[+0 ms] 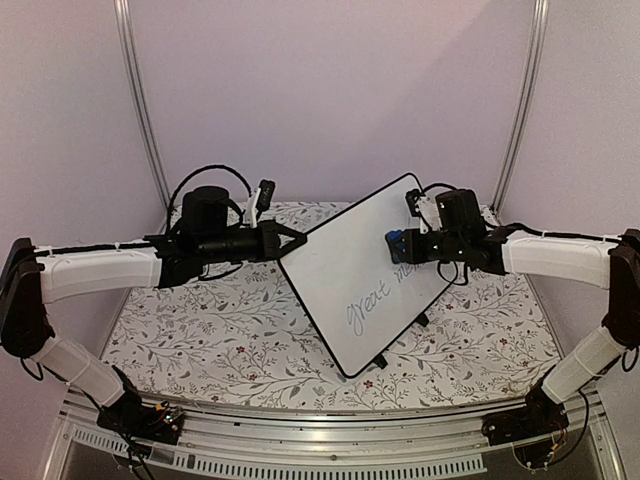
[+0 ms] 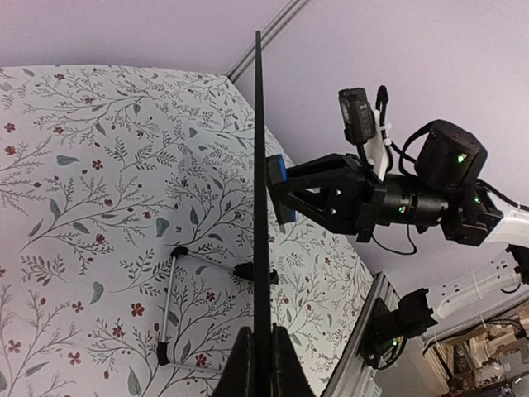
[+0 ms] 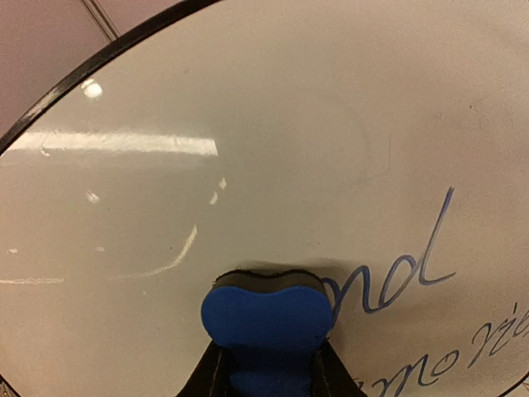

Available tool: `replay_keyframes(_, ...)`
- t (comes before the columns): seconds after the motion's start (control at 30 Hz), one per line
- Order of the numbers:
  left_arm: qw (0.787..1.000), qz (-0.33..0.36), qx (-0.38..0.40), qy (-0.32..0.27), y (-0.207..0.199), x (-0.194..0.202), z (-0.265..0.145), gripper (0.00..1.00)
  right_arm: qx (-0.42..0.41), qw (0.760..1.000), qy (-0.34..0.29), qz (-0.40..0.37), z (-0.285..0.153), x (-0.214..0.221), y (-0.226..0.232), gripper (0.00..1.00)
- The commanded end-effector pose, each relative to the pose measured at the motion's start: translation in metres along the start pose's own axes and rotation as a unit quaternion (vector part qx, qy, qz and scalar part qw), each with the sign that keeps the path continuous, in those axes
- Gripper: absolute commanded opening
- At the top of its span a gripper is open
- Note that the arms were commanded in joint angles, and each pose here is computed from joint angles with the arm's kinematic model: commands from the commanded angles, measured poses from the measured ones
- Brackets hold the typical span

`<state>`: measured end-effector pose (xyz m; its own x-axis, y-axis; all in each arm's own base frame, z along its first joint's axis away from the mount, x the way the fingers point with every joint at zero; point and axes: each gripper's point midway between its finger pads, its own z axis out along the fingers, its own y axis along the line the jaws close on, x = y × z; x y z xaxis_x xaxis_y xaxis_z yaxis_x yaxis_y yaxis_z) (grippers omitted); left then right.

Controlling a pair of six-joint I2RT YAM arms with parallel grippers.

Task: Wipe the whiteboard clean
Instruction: Erase the whiteboard at the center of the board.

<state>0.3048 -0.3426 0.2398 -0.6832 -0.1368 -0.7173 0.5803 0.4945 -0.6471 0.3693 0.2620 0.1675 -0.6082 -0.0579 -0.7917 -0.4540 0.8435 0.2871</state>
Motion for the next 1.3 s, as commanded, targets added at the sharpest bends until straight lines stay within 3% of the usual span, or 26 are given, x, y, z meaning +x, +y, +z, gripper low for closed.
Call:
replay_keyframes(0.0,0.996,0.031,0.076,0.034,-0.042,0.017,-0.003,0.00,0.003,1.000,-0.011,-0.019,0.008,-0.022,0.005,0.15)
replay_keyframes(0.57,0.996,0.032,0.078,0.033,-0.044,0.016,-0.004,0.00,0.009,0.999,0.036,0.006,-0.010,0.050,-0.012,0.15)
replay_keyframes(1.1,0.996,0.034,0.075,0.033,-0.043,0.016,-0.003,0.00,0.025,1.000,-0.015,-0.004,0.001,-0.018,-0.020,0.15)
replay_keyframes(1.27,0.996,0.035,0.076,0.032,-0.044,0.015,-0.004,0.00,0.023,1.000,0.006,-0.006,0.004,-0.002,-0.022,0.15)
